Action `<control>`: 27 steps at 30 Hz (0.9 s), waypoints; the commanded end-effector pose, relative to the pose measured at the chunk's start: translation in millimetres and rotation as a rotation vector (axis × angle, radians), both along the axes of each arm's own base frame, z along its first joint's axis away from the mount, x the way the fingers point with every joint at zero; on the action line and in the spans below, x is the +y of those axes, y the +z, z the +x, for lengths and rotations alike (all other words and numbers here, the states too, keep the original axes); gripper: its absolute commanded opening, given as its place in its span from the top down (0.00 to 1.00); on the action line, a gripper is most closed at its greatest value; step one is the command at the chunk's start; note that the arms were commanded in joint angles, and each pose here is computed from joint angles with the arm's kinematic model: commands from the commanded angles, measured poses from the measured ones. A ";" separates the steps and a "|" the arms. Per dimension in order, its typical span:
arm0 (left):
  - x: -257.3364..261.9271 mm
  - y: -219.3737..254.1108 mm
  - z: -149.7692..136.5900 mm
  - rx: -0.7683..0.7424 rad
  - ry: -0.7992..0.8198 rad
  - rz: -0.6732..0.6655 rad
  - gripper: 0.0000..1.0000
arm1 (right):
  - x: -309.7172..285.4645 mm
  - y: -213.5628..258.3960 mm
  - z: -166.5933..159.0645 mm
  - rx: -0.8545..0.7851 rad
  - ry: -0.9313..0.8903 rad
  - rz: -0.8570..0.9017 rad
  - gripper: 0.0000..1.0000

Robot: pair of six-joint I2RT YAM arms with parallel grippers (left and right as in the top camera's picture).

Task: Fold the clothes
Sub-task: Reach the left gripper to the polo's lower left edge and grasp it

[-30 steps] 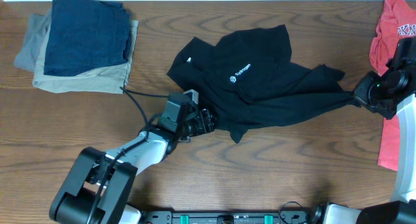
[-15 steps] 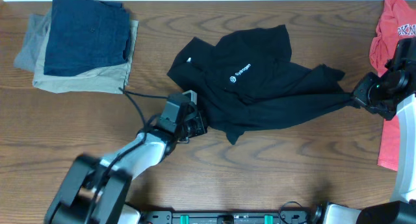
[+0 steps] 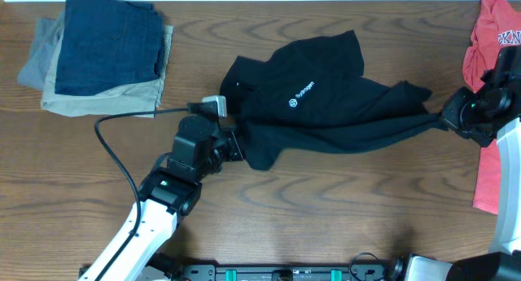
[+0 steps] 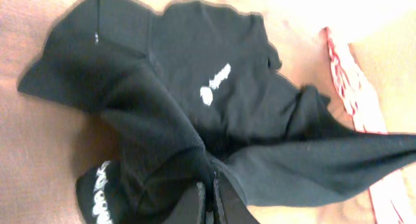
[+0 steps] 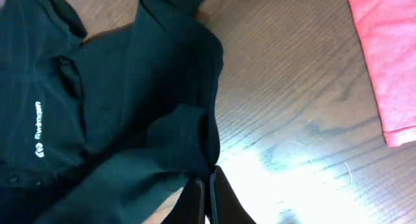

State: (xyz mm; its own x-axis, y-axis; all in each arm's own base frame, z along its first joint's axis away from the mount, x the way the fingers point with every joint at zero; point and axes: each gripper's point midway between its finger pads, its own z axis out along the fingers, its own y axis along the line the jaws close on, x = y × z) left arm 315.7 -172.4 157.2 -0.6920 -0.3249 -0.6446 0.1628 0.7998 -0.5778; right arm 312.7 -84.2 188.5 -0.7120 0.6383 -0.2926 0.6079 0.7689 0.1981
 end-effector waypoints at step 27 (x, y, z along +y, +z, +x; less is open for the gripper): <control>39.6 -94.1 -5.3 0.166 -0.047 0.451 0.01 | 4.1 4.7 -2.7 0.000 0.030 0.009 0.99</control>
